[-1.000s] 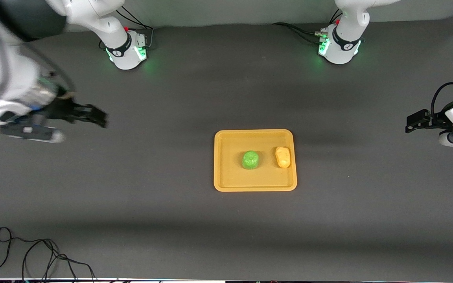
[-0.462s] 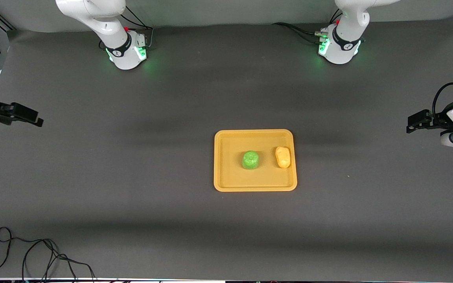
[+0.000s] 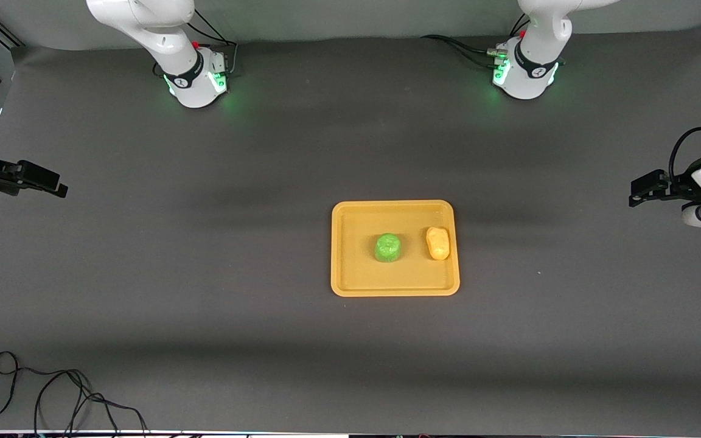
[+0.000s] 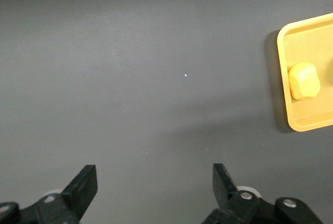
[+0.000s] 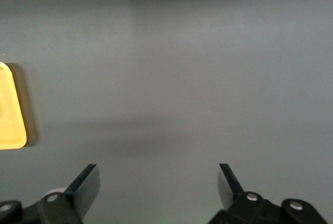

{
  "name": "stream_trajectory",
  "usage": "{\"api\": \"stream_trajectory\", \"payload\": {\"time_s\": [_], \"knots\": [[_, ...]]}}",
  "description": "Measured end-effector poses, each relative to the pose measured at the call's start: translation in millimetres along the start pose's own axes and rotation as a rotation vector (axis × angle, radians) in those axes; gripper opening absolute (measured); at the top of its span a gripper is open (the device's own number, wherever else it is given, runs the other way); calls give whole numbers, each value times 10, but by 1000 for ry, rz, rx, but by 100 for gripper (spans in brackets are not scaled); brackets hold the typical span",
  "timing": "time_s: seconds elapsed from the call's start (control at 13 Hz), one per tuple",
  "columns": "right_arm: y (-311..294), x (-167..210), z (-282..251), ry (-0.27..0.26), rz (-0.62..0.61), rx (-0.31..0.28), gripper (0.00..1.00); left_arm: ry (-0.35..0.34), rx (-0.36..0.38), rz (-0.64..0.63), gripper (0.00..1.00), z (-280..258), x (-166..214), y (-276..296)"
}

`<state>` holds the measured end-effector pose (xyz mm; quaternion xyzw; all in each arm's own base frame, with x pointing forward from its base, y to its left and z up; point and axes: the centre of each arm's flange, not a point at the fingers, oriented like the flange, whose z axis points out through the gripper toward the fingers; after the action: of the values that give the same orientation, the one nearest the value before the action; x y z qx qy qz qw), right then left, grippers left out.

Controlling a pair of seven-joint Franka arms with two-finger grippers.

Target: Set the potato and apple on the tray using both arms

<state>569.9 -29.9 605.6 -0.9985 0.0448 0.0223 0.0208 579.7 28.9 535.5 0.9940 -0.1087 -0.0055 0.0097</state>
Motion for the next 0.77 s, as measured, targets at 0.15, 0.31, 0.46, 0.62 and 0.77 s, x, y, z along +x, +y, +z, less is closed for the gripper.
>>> {"api": "stream_trajectory", "payload": {"time_s": [0.15,0.31,0.46,0.62,0.77], "knots": [[12,-8,-25,7,-39,-4,100,9,3,10,98,-54,11,62],[47,-18,-47,11,-56,-36,100,12,4,16,99,-81,10,98],[61,-19,-53,13,-67,-55,100,9,6,17,100,-79,8,102],[62,-18,-54,14,-80,-56,100,6,7,17,99,-79,3,102],[62,-17,-52,13,-80,-56,100,8,8,17,100,-93,1,100]]}}
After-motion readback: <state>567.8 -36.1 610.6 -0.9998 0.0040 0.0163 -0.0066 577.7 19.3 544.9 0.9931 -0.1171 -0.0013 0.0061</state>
